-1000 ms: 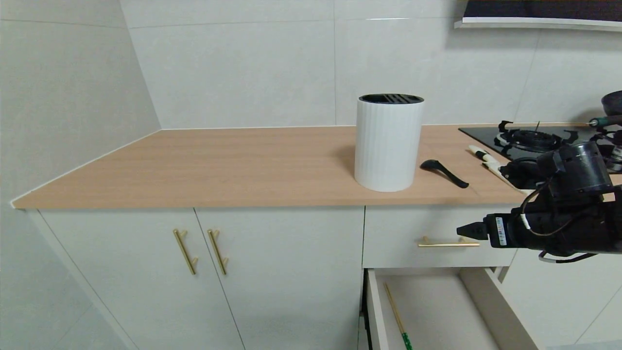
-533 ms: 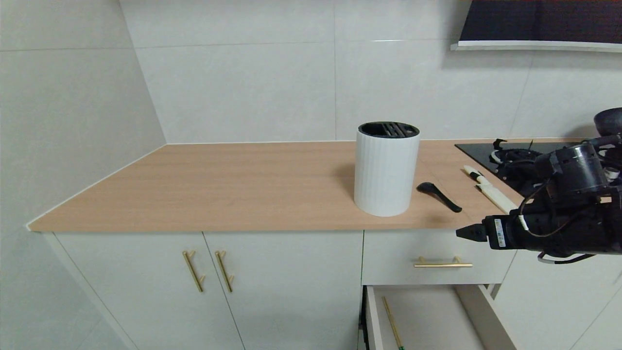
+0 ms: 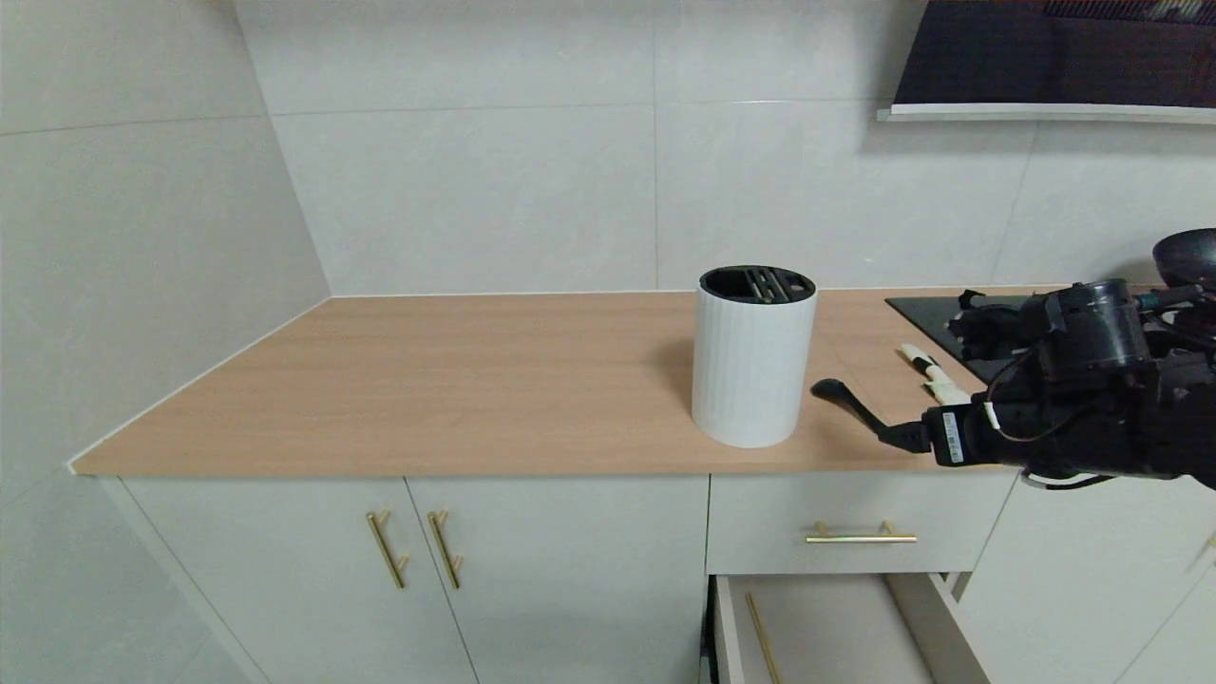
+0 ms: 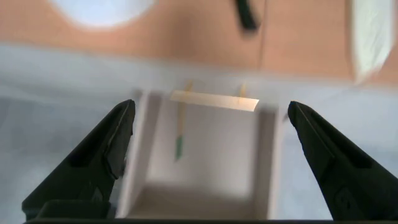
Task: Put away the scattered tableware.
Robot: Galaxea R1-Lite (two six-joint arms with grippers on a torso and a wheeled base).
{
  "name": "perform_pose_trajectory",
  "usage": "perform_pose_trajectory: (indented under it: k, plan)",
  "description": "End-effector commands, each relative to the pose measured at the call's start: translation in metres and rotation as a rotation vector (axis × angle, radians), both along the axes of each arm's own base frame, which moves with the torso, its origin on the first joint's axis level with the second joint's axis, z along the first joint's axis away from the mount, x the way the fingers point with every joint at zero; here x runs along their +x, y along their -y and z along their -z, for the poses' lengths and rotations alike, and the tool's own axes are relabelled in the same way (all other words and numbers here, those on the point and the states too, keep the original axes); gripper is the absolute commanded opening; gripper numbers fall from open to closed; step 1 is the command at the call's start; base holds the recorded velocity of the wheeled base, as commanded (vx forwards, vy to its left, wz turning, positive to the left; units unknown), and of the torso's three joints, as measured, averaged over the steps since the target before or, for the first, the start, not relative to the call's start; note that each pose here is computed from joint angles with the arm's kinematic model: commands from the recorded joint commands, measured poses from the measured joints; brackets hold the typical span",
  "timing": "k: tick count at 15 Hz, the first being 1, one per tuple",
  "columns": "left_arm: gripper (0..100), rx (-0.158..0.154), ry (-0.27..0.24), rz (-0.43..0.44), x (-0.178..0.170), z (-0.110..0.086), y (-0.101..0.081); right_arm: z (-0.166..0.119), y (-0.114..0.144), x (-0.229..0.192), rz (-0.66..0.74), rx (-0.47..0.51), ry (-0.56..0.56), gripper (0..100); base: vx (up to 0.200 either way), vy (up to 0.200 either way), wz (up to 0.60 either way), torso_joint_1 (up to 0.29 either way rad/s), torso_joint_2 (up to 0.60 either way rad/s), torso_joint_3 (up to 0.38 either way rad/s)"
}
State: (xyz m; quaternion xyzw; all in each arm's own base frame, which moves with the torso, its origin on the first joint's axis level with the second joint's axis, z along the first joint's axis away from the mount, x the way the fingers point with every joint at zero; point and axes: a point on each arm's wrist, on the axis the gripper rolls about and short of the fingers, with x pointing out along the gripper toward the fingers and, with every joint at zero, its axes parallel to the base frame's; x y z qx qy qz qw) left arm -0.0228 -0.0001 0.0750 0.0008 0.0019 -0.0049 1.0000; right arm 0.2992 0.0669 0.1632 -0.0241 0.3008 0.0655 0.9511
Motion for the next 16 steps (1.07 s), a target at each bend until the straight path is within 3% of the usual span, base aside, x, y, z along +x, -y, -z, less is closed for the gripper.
perform_pose_trajectory:
  k: [1, 6, 10, 16]
  plan:
    - [100, 0.000, -0.001, 0.001, 0.000, 0.000, 0.000, 0.036, 0.004, 0.049, -0.001, -0.043, 0.020, 100, 0.000, 0.000, 0.00, 0.000, 0.00, 0.000]
    - [100, 0.000, -0.001, -0.001, 0.000, 0.000, 0.000, 0.066, 0.025, 0.100, -0.118, 0.004, 0.045, 100, 0.000, 0.000, 0.00, 0.000, 0.00, 0.000]
    - [100, 0.000, -0.001, 0.001, 0.000, 0.000, 0.000, 0.092, 0.027, 0.119, -0.141, -0.008, 0.058, 100, 0.000, 0.000, 0.00, 0.000, 0.00, 0.000]
    - [100, 0.000, -0.001, 0.001, 0.000, 0.000, 0.000, 0.101, 0.026, 0.134, -0.138, -0.003, 0.062, 100, 0.000, 0.000, 0.00, 0.000, 0.00, 0.000]
